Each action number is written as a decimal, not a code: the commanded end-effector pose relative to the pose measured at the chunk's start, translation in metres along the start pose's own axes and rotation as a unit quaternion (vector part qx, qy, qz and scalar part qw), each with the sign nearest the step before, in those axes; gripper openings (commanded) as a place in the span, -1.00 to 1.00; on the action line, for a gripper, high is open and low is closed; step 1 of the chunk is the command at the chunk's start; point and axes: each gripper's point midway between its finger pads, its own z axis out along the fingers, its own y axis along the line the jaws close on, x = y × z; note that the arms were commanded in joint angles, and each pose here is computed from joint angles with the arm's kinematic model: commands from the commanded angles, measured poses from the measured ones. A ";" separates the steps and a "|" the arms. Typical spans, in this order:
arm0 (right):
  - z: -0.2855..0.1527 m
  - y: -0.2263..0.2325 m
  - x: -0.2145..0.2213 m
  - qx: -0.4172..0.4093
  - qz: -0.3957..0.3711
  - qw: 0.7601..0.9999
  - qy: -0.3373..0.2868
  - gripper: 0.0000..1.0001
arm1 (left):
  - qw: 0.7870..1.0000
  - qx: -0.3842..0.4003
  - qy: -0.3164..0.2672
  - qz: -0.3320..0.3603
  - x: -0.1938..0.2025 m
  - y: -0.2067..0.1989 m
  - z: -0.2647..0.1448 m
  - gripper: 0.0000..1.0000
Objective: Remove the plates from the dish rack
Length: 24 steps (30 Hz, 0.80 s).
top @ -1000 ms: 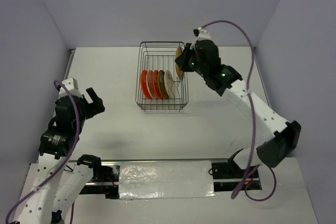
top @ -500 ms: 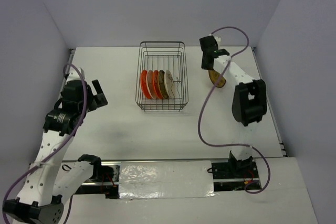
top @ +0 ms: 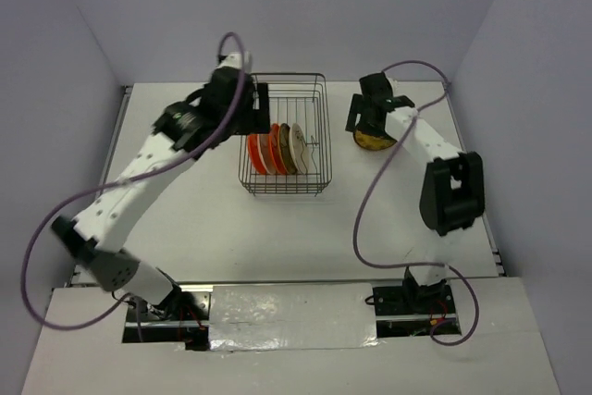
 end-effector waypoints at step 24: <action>-0.184 -0.047 0.058 -0.170 0.094 0.968 -0.158 0.87 | 0.974 -0.152 0.126 0.111 0.098 -0.039 0.196 -0.24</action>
